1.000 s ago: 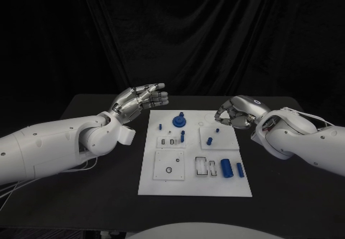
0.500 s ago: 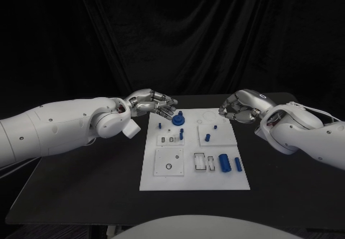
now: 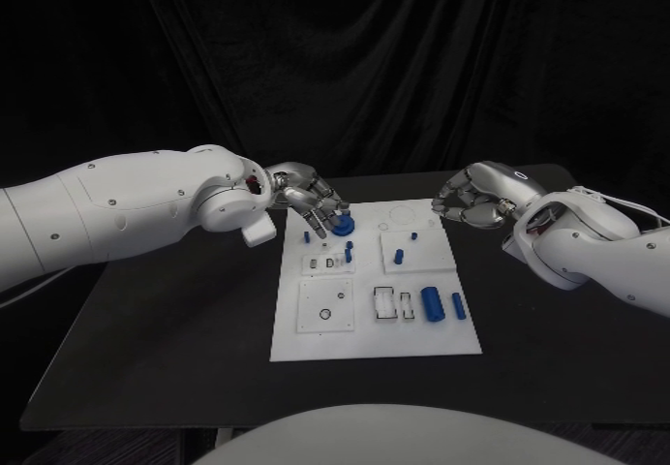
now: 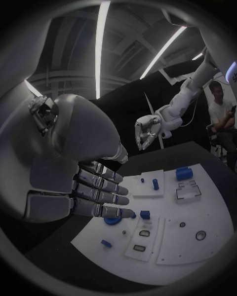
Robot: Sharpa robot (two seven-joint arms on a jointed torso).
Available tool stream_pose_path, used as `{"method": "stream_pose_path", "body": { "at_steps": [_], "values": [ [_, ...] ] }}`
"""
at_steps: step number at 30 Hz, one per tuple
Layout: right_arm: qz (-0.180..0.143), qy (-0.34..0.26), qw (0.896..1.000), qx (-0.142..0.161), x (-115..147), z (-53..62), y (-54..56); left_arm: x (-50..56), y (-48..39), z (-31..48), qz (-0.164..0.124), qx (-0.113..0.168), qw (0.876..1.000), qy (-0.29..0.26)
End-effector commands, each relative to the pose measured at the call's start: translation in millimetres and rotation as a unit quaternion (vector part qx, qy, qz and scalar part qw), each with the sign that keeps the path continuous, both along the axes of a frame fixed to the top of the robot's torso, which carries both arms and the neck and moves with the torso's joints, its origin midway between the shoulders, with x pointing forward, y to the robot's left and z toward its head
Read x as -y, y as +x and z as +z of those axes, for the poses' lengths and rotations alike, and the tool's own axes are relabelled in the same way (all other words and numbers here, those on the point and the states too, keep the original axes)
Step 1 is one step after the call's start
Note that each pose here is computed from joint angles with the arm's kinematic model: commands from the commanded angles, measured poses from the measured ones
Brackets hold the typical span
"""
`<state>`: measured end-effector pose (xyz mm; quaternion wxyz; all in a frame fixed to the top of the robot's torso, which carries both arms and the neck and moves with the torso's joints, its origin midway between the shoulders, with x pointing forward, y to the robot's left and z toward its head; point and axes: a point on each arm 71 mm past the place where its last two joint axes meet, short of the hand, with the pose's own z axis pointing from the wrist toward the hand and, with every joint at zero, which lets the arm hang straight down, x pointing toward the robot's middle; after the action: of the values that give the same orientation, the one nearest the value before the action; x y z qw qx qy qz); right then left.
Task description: Assemble the parts on the task board
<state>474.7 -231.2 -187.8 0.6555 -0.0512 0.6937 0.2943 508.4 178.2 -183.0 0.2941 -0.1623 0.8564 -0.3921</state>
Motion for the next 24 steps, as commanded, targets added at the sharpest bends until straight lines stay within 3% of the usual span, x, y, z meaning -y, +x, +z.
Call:
{"method": "stream_pose_path", "body": {
  "at_steps": [1,10,24],
  "values": [
    [-0.002,0.001,1.0,0.004,-0.6,1.4,0.9,0.7,-0.2,-3.1,-0.027,0.002,0.995,0.092],
    [-0.002,-0.006,1.0,-0.005,-0.6,-1.1,3.2,7.1,0.0,-9.9,-0.039,-0.052,0.978,0.198],
    [-0.001,-0.013,1.0,-0.016,-0.9,-4.8,4.7,23.5,9.0,-9.8,-0.033,-0.054,0.972,0.228]
  ]
}}
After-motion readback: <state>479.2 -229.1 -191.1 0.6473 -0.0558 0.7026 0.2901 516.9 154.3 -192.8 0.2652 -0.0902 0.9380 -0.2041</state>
